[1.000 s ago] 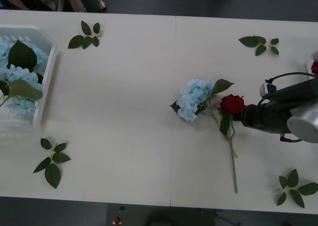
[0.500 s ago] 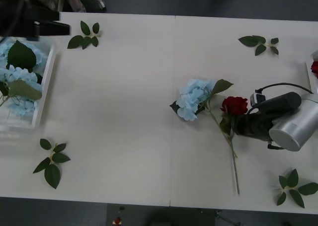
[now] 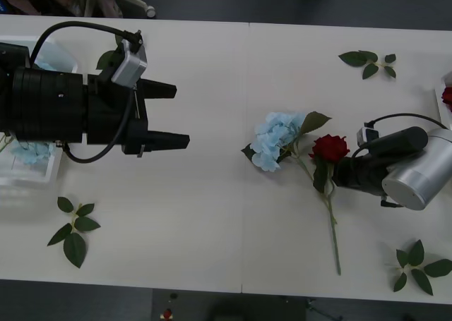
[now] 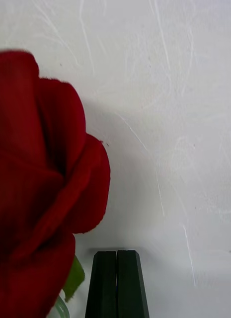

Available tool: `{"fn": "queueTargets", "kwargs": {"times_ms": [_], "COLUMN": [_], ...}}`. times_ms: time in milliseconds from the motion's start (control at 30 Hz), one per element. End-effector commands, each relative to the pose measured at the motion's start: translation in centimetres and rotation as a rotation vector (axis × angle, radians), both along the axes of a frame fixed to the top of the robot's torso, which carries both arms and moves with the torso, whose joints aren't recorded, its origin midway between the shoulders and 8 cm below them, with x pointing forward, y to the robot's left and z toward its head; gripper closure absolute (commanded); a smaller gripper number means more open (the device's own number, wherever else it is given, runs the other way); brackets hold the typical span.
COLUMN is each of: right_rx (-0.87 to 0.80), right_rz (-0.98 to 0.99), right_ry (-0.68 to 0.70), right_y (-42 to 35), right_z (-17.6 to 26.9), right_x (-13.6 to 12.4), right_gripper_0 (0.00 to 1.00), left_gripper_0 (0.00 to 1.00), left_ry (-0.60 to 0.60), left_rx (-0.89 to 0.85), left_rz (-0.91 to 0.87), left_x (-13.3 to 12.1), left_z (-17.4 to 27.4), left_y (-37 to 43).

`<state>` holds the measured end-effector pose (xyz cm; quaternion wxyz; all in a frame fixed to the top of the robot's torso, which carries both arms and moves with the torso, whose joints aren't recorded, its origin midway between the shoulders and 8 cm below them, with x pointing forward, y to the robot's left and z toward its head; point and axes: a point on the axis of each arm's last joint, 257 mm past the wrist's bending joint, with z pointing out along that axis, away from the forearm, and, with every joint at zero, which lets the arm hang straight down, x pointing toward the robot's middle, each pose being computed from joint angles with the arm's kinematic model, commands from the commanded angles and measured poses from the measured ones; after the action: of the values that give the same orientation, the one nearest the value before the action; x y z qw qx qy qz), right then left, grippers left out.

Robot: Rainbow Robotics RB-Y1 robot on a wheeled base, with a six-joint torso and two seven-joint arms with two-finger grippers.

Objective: Put the red flowers into the right box and the blue flowers into the left box

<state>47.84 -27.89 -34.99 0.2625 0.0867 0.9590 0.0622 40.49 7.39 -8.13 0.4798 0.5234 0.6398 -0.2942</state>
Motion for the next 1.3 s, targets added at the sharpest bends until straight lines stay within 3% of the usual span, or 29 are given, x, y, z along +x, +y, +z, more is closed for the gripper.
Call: {"fn": "queueTargets", "kwargs": {"times_ms": [33, 167, 200, 233, 267, 367, 600, 800, 1300], "right_rx": [-0.003, -0.016, -0.025, -0.028, -0.028, -0.065, -0.129, -0.049, 0.031], "right_rz": [0.041, 0.051, 0.06, 0.063, 0.071, 0.127, 0.254, 0.251, 0.223], "right_ry": [-0.054, -0.075, -0.086, -0.089, -0.092, -0.095, -0.057, -0.023, 0.001], "right_y": [1.4, 0.9, 0.7, 0.5, 0.2, -1.7, -6.0, -5.1, 1.3], "right_z": [2.2, 3.5, 4.2, 4.6, 5.6, 8.4, 12.6, 12.3, 8.3], "right_x": [2.0, 2.9, 3.1, 3.1, 3.2, 2.5, -1.5, -3.8, -3.7], "right_gripper_0": [1.0, 1.0, 0.51, 0.34, 0.2, 0.1, 0.03, 0.02, 0.03], "left_gripper_0": [0.0, 0.0, 0.0, 0.0, 0.0, 0.0, 0.0, 0.0, 0.0], "left_ry": [0.041, 0.042, 0.043, 0.043, 0.045, 0.045, 0.045, 0.045, 0.045], "left_rx": [-0.006, -0.011, -0.013, -0.016, -0.02, -0.02, -0.02, -0.02, -0.02], "left_rz": [-0.002, -0.022, -0.026, -0.026, -0.025, -0.025, -0.025, -0.025, -0.025], "left_x": [-1.0, -1.8, -2.0, -2.0, -1.9, -1.9, -1.9, -1.9, -1.9], "left_z": [1.1, 1.4, 1.4, 1.5, 1.6, 1.6, 1.6, 1.6, 1.6], "left_y": [-0.3, -0.8, -0.9, -1.0, -1.0, -1.0, -1.0, -1.0, -1.0]}}
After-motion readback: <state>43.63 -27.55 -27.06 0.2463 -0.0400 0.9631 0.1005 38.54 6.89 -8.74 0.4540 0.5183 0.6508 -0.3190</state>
